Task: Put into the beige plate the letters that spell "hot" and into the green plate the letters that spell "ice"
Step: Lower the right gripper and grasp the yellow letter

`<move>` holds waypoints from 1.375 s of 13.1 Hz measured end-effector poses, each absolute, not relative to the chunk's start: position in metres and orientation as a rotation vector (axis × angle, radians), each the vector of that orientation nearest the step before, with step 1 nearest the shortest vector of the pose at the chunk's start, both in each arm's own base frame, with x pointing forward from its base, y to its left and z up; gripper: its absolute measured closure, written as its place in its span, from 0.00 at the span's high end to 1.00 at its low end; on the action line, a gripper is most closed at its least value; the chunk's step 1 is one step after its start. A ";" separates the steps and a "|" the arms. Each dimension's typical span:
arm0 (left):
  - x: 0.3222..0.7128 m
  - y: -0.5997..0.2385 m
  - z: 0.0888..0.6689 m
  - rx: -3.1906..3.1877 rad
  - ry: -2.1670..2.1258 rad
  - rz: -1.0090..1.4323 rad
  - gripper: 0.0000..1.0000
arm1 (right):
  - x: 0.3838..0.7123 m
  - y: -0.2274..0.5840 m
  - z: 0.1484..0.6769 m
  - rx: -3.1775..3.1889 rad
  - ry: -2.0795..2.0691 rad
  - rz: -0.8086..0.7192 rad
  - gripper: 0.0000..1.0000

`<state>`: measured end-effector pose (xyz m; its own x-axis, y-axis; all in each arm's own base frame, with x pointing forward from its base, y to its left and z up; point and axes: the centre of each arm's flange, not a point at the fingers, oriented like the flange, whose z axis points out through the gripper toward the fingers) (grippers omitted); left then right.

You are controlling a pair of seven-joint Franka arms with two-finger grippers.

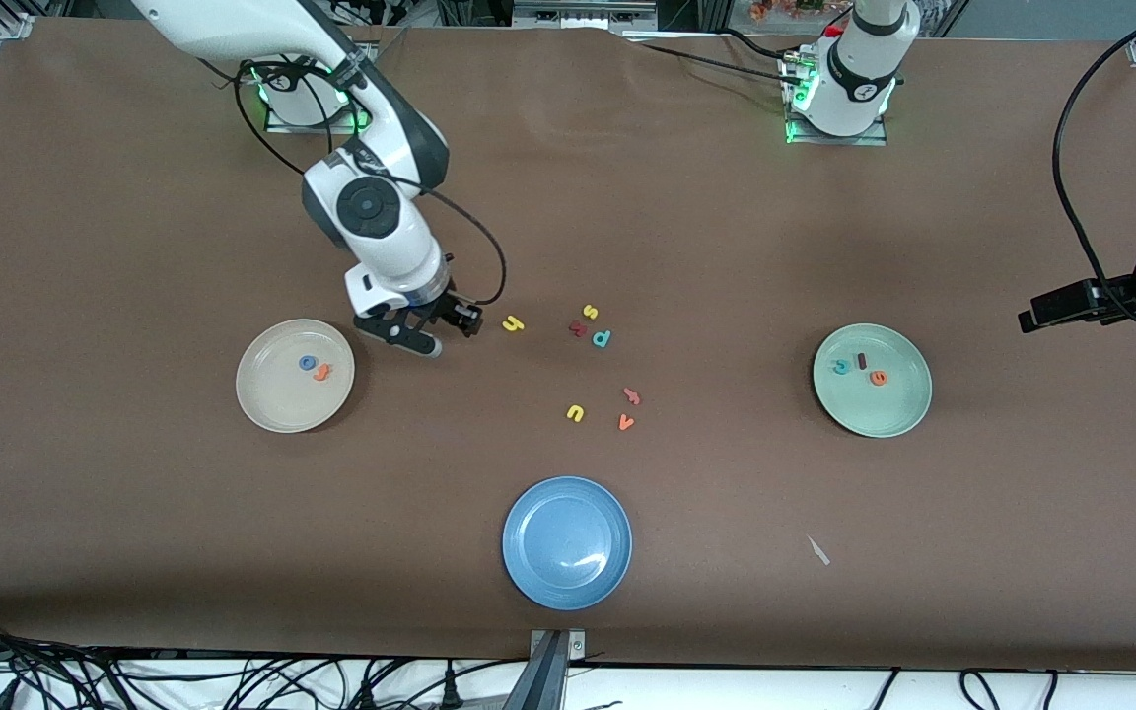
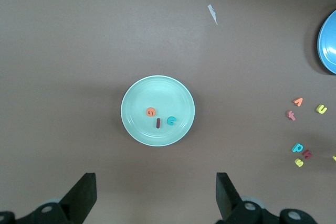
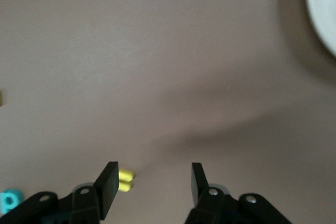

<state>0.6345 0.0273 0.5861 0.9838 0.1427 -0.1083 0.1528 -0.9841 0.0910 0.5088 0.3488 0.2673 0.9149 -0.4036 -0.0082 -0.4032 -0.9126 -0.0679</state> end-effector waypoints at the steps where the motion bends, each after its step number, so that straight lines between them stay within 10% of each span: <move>1: 0.635 0.029 0.586 3.030 0.231 -0.152 1.00 | 0.504 0.360 0.266 -2.996 0.668 -0.004 0.64; 18: 0.640 0.039 0.576 3.032 0.202 -0.108 1.00 | 0.477 0.421 0.189 -2.994 0.787 -0.056 0.64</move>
<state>0.6401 0.0395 0.5761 0.9887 0.1284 -0.0773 0.1355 -0.9861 0.0959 0.4769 0.4205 0.1892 0.8702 -0.4921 0.0232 -0.4905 -0.8698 -0.0533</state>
